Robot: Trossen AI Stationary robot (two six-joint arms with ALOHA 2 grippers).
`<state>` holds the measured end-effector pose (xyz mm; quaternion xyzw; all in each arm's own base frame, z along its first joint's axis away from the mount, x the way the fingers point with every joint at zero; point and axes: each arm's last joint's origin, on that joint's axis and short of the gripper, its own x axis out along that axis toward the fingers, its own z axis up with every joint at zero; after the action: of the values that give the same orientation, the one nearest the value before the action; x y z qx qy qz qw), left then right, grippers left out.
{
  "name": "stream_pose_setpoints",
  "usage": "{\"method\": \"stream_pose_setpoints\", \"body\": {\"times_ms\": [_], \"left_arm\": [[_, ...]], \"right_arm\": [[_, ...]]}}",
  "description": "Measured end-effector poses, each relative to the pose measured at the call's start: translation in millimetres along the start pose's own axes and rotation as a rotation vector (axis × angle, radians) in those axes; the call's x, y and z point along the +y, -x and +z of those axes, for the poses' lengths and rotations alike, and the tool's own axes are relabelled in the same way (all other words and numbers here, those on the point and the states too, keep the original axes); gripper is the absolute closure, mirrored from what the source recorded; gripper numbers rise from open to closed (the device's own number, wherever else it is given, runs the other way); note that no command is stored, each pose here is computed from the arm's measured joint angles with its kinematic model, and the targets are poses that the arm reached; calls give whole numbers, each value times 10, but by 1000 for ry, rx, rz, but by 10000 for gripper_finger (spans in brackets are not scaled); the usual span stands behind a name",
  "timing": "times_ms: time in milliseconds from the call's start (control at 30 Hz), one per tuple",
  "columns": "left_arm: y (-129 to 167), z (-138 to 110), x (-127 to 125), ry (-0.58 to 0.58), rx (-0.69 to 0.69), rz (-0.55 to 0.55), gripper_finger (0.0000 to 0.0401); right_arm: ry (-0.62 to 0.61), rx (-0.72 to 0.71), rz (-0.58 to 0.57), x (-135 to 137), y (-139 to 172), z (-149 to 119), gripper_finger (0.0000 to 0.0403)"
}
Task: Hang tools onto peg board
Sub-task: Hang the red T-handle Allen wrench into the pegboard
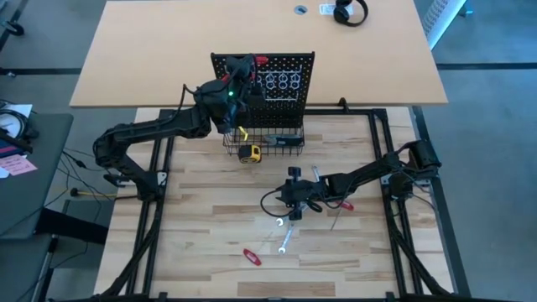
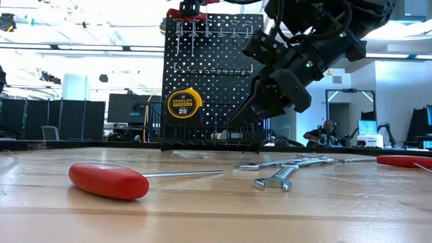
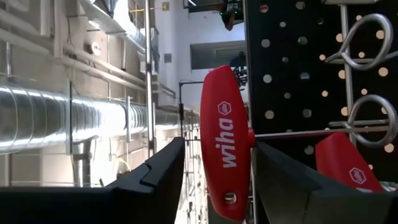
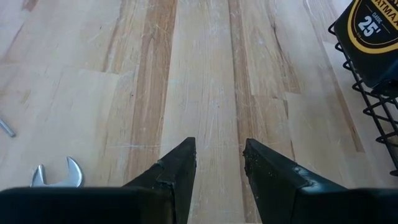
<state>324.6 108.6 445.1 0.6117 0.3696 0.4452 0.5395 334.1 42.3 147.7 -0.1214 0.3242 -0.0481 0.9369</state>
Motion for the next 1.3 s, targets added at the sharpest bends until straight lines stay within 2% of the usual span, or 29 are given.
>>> {"method": "stream_pose_setpoints", "body": {"times_ms": [467, 833, 967, 1300], "left_arm": [[12, -8, 4, -51, 49, -11, 219], [49, -21, 175, 0, 31, -31, 215], [52, -25, 181, 16, 27, -44, 192], [52, -25, 184, 55, 27, -40, 103]], "right_arm": [[0, 0, 0, 0, 0, 0, 255], [0, 0, 0, 0, 0, 0, 255], [0, -1, 0, 0, 0, 1, 255], [0, -1, 0, 0, 0, 1, 255]]}}
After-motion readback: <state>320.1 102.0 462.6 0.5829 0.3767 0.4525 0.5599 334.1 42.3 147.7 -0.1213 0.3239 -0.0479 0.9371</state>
